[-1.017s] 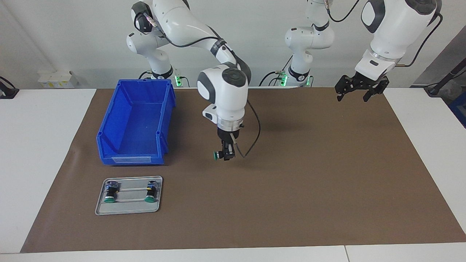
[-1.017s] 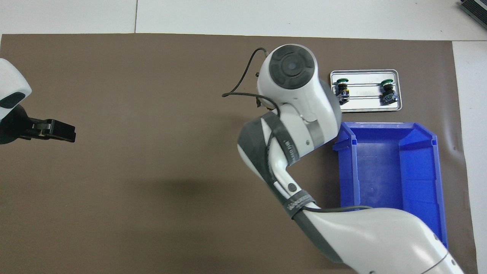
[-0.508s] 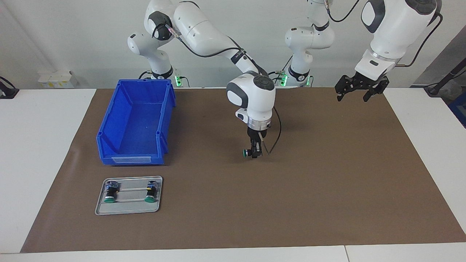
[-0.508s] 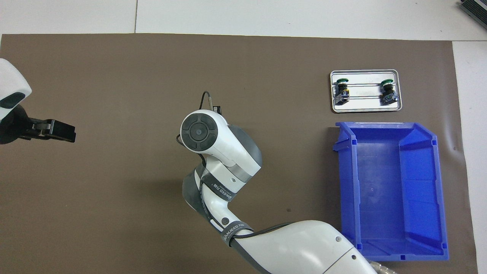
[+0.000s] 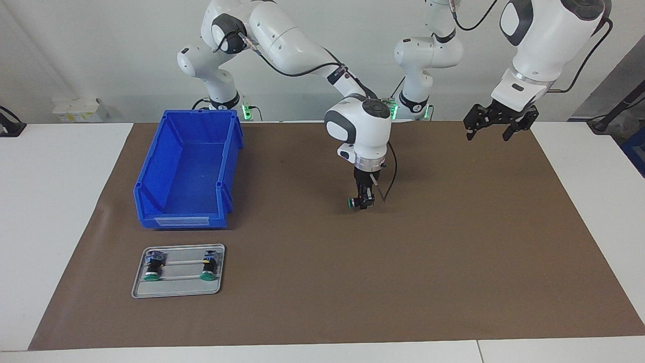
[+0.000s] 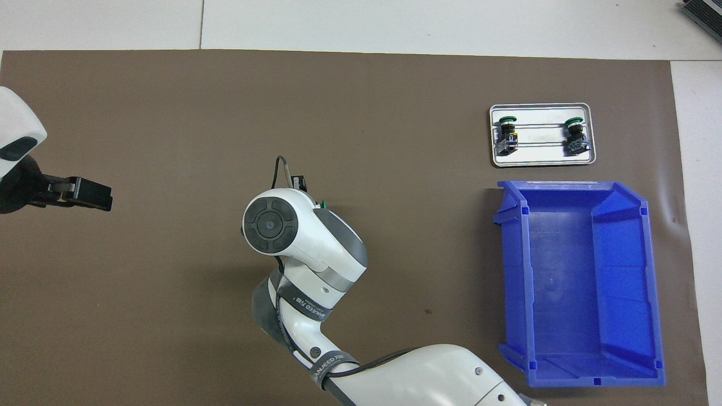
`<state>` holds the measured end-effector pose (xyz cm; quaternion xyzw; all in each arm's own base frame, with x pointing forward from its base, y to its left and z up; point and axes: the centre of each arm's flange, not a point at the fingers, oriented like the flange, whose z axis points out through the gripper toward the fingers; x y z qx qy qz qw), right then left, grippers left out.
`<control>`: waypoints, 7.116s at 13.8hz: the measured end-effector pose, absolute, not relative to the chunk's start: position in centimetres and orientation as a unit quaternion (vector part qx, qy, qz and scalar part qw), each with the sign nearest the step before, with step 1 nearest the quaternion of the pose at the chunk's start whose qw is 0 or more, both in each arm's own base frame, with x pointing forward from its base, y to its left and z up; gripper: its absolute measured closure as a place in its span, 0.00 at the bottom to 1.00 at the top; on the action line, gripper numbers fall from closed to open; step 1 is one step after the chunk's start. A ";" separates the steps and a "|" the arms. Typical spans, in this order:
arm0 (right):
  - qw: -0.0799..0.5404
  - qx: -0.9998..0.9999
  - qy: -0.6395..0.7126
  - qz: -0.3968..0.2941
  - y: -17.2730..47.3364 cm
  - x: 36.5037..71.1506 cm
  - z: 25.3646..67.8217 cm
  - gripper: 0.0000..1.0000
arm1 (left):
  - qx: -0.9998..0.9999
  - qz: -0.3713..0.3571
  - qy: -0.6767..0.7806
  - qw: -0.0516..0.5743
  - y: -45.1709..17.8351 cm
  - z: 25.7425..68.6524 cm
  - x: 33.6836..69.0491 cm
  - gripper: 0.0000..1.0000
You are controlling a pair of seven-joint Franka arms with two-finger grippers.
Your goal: Place and press button with both arms
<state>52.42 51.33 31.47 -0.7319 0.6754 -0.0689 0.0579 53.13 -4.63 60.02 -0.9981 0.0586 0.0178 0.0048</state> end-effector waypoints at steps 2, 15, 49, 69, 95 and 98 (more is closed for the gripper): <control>0.062 -0.734 0.673 -0.068 51.6 52.0 30.9 0.67 | -0.998 0.018 0.059 0.005 -4.6 60.0 53.1 0.00; 0.084 -0.749 0.653 -0.077 50.1 52.9 33.5 0.00 | -0.997 0.016 0.079 0.006 -6.9 60.1 52.9 0.00; -0.008 -0.997 0.080 0.013 -3.4 52.6 64.8 0.00 | -0.796 -0.067 0.600 -0.031 -31.4 57.3 42.6 0.00; -0.009 -0.999 0.039 0.020 -3.7 53.4 65.5 0.00 | -0.748 -0.061 0.661 -0.020 -33.3 38.0 50.3 0.00; -0.013 -0.999 0.048 0.016 -2.4 54.1 63.7 0.00 | -0.739 -0.050 0.672 -0.020 -33.7 30.0 50.0 0.30; -0.014 -0.999 0.048 0.015 -2.4 54.1 63.7 0.00 | -0.735 -0.055 0.676 -0.018 -33.6 29.8 50.0 0.34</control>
